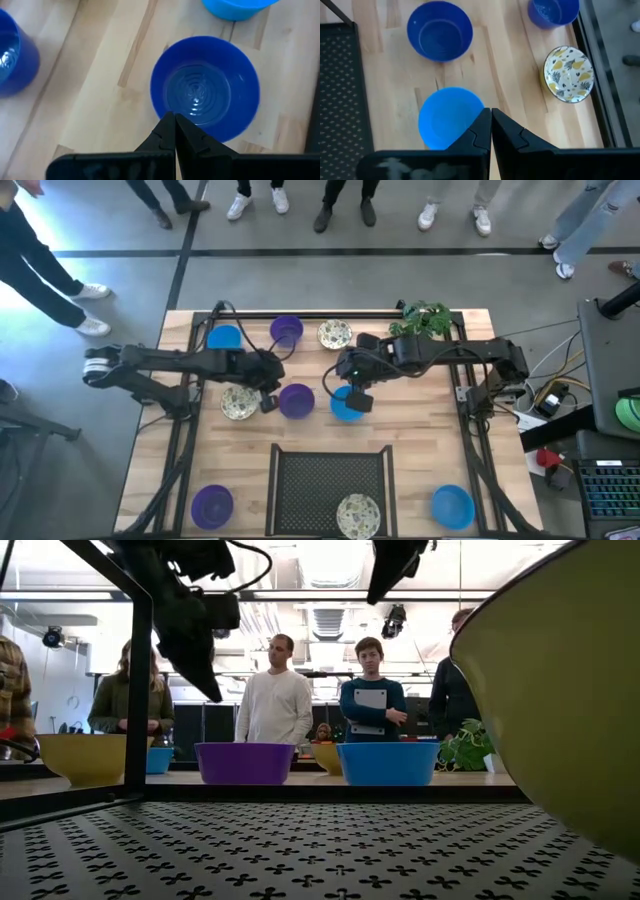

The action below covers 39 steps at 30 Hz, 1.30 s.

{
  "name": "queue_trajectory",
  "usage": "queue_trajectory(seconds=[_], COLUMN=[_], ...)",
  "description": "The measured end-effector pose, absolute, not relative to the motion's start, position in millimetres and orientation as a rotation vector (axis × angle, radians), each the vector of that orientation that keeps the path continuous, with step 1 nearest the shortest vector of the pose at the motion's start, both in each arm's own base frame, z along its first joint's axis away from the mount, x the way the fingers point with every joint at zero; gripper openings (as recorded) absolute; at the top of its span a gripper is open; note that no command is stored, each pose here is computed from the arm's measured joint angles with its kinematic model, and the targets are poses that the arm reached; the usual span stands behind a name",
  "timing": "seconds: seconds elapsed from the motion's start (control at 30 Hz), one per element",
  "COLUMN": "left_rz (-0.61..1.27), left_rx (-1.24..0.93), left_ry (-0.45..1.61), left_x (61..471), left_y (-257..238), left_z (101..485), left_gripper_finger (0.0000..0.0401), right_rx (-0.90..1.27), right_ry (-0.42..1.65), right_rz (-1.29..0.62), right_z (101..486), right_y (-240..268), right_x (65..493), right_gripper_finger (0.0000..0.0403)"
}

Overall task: Pick & Place Mini bowls
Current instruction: Put the middle violet bowl on the shelf

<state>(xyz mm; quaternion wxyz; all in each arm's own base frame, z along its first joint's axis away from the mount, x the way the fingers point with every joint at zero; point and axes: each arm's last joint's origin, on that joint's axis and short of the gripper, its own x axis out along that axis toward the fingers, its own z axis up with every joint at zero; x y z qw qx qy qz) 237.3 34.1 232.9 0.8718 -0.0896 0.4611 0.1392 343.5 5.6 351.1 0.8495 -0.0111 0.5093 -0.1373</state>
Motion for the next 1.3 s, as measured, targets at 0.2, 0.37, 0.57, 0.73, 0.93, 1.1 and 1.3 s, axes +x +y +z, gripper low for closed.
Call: queue_trajectory(seconds=[0.2,0.37,0.57,0.73,0.93,1.1,1.3], left_rz=[0.309,0.313,0.38,0.423,0.44,0.437,0.44], left_rx=[-0.202,-0.204,-0.308,-0.321,-0.312,-0.307,-0.306], left_ry=[1.012,1.044,1.037,1.07,1.066,1.062,1.09], left_x=[244,248,256,262,268,268,274], left_y=[35,36,38,40,41,41,42], left_z=[221,213,204,191,187,189,178], left_gripper_finger=[0.0004,0.0042,0.009,0.0096,0.0096,0.0096,0.0096], right_rx=[-0.031,-0.034,-0.045,-0.05,-0.05,-0.049,-0.048], right_ry=[1.061,1.061,1.061,1.059,1.057,1.056,1.054], right_rz=[-0.283,-0.28,-0.274,-0.271,-0.271,-0.271,-0.27], right_z=[353,353,353,353,353,353,353], right_y=[6,6,6,6,6,6,6], right_x=[344,344,344,344,344,344,344], right_gripper_finger=[0.0008,0.0008,0.0008,0.0008,0.0008,0.0008,0.0008])
